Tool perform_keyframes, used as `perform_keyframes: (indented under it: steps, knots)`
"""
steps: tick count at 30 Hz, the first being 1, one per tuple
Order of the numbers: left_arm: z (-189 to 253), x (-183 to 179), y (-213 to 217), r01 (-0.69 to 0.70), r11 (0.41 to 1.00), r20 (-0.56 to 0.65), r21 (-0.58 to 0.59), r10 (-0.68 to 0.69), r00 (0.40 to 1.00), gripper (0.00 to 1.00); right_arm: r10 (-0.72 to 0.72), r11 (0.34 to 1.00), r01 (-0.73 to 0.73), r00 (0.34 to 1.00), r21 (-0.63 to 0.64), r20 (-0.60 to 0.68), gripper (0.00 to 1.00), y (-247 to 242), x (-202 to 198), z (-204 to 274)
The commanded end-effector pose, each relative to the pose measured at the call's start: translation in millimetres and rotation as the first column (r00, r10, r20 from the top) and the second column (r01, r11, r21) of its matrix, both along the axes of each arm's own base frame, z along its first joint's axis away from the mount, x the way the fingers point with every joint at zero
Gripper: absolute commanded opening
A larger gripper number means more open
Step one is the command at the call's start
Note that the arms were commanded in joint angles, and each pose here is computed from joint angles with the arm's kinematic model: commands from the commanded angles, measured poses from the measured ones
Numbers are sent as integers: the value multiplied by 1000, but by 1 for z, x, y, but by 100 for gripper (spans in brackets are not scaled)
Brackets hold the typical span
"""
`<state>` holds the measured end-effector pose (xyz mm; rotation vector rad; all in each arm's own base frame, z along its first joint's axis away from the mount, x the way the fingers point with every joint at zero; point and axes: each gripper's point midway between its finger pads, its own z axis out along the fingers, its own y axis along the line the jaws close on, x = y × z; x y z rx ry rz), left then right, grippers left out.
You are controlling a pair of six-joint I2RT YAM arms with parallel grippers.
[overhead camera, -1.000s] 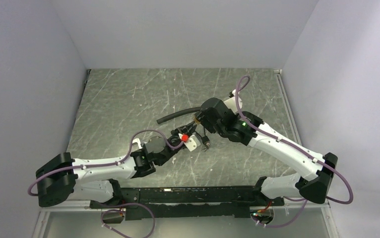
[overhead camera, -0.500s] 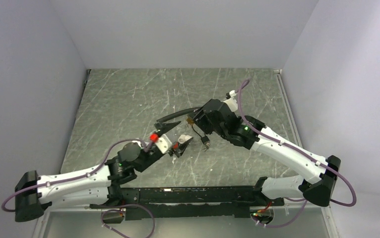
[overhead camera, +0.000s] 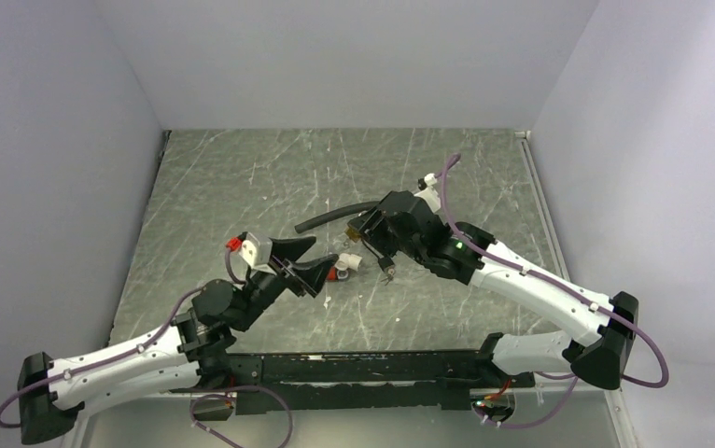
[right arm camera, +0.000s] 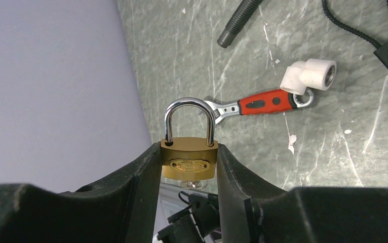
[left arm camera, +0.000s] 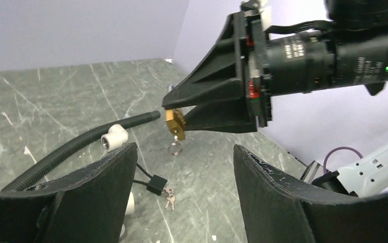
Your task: Unlock with the key
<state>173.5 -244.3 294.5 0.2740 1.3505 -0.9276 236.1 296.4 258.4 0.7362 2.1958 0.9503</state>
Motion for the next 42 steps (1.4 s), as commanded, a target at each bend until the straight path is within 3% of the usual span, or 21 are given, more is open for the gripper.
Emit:
perform_keyframes:
  steps: [1, 13, 35, 38, 41, 42]
  knots:
    - [-5, 10, -1, 41, 996, -134, -84, -52, 990, 74, 47, 997, -51, 997, 59, 69, 0, 11, 1, 24]
    - [-9, 20, -31, 265, 952, -136, -155, -286, 949, 64, 110, 993, -112, 991, 30, 71, 0, 21, -3, 14]
    - [-20, 43, -41, 214, 969, -140, -120, -230, 963, 37, 150, 988, -153, 985, 36, 81, 0, 37, -7, 14]
    - [-20, 47, -38, 184, 975, -136, -129, -201, 970, 28, 159, 986, -163, 984, 42, 81, 0, 39, -9, 14]
    - [-21, 51, -35, 155, 981, -137, -121, -171, 976, 1, 168, 984, -172, 981, 44, 94, 0, 40, -9, 15]
    - [-23, 52, -34, 149, 982, -144, -115, -165, 976, 0, 169, 984, -173, 981, 40, 97, 0, 40, -9, 14]
